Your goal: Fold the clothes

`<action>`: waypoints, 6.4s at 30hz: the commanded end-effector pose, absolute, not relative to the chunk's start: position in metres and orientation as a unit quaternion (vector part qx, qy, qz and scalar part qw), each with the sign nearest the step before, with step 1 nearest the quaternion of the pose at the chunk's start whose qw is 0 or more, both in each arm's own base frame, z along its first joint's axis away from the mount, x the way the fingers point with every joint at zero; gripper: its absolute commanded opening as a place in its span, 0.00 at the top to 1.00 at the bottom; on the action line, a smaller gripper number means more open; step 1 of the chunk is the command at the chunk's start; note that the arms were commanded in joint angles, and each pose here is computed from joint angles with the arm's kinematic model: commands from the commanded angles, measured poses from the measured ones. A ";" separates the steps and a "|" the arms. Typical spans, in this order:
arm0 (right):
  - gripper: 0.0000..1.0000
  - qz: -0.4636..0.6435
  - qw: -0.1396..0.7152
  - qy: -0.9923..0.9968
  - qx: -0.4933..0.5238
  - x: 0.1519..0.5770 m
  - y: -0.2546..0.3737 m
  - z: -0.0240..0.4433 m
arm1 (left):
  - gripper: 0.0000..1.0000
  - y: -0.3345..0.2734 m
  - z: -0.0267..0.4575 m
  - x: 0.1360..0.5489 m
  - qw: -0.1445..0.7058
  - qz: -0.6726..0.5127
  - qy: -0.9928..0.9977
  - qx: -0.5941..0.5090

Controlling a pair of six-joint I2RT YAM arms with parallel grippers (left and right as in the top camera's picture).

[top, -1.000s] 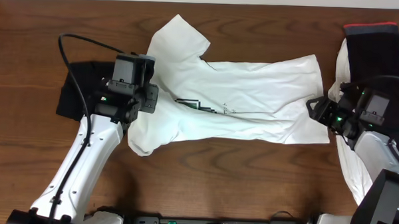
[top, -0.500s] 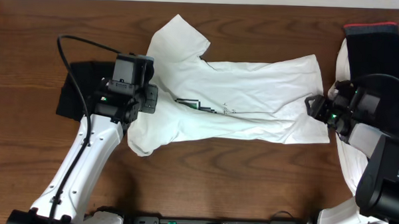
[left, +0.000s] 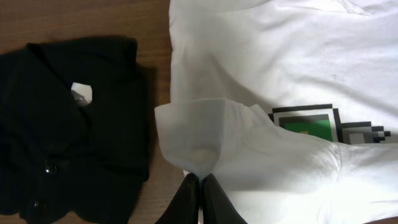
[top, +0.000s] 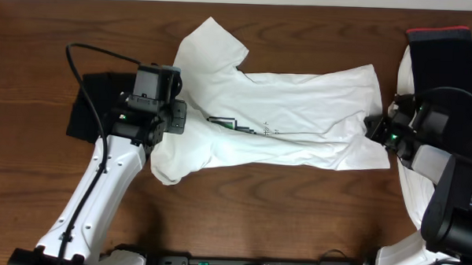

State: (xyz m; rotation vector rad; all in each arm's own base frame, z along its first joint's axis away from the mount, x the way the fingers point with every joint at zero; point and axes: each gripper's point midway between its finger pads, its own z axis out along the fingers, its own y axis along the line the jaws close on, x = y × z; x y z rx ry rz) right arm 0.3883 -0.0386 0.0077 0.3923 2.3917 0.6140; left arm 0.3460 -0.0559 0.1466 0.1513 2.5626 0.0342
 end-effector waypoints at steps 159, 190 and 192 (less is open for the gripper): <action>0.96 0.100 0.187 0.927 0.310 0.279 -0.093 0.057 | 0.95 -0.054 0.153 0.347 0.285 0.019 0.957 0.056; 0.60 0.096 0.155 0.925 0.335 0.277 -0.096 0.015 | 0.94 -0.054 0.152 0.346 0.283 0.019 0.957 0.056; 0.61 0.101 0.139 0.926 0.337 0.275 -0.093 0.005 | 0.94 -0.054 0.152 0.346 0.283 0.019 0.957 0.056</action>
